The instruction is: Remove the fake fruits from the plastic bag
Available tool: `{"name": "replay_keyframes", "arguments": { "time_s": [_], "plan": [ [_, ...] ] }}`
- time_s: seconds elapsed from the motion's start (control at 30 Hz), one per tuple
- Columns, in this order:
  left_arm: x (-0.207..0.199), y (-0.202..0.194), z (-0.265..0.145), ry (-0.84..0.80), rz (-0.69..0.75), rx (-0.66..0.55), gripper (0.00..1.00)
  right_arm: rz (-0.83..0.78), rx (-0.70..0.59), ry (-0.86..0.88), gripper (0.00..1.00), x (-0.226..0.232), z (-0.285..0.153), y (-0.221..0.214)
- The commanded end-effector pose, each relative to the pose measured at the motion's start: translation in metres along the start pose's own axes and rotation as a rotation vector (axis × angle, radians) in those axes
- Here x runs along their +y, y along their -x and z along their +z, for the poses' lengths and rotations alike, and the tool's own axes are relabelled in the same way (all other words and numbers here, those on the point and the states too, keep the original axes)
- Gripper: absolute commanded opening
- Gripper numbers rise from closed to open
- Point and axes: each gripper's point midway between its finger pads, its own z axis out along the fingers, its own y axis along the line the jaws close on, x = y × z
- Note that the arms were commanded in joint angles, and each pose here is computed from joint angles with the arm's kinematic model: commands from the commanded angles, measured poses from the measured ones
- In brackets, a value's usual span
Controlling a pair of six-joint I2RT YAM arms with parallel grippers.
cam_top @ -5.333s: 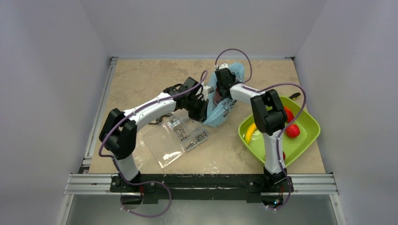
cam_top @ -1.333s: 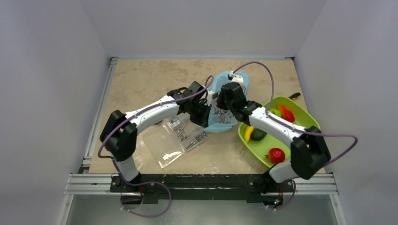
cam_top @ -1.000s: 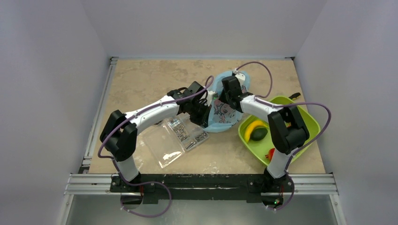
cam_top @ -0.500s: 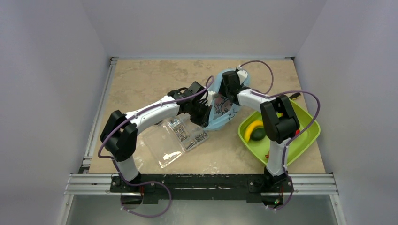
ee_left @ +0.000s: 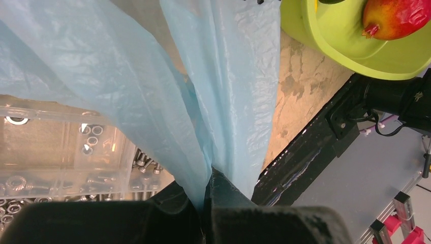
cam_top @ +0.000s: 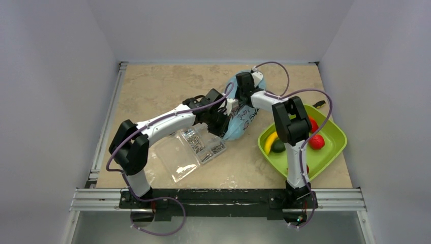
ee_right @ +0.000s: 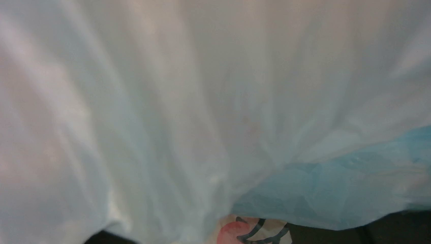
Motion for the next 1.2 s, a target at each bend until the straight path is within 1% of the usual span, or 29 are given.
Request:
{"name": "replay_keyframes", "arguments": {
  "time_s": [0.0,0.07,0.1,0.2,0.23,0.33,0.43,0.53,0.63,0.7,0.77,0.93,1.07,1.17],
  "plan": [
    [-0.008,0.008,-0.002,-0.021,0.028,-0.013,0.0,-0.016,-0.071,-0.033,0.76,-0.004,0.007,0.028],
    [-0.008,0.008,-0.001,-0.018,0.028,-0.013,0.0,-0.042,-0.079,-0.021,0.67,-0.003,0.002,0.033],
    [-0.007,0.008,0.0,-0.015,0.027,-0.01,0.0,-0.063,-0.086,-0.015,0.6,-0.002,-0.003,0.036],
    [-0.005,0.008,0.002,-0.009,0.025,-0.004,0.0,-0.106,-0.087,0.019,0.35,0.001,-0.022,0.04],
    [-0.004,0.008,0.004,-0.005,0.023,-0.002,0.0,-0.112,-0.083,0.03,0.3,0.002,-0.03,0.041],
    [-0.002,0.008,0.007,0.006,0.021,0.005,0.0,-0.138,-0.074,0.059,0.2,0.001,-0.055,0.041],
    [0.004,0.008,0.009,0.028,0.02,0.011,0.0,-0.168,-0.031,0.069,0.11,-0.006,-0.075,0.036],
    [0.009,0.009,0.011,0.053,0.023,0.01,0.0,-0.215,0.014,0.089,0.1,-0.013,-0.093,0.028],
    [0.013,0.011,0.009,0.078,0.025,-0.001,0.0,-0.256,0.058,0.081,0.05,-0.022,-0.107,0.021],
    [0.017,0.014,0.007,0.101,0.029,-0.018,0.0,-0.284,0.071,0.065,0.05,-0.031,-0.115,0.019],
    [0.02,0.015,0.005,0.119,0.029,-0.03,0.0,-0.304,0.091,0.085,0.04,-0.032,-0.124,0.016],
    [0.028,0.019,0.004,0.143,0.017,-0.051,0.0,-0.346,0.236,0.248,0.08,-0.018,-0.151,-0.011],
    [0.033,0.021,0.004,0.156,0.006,-0.056,0.0,-0.352,0.302,0.336,0.14,-0.016,-0.178,-0.024],
    [0.036,0.022,0.004,0.17,0.005,-0.06,0.0,-0.366,0.41,0.403,0.14,-0.016,-0.197,-0.043]
  ]
}}
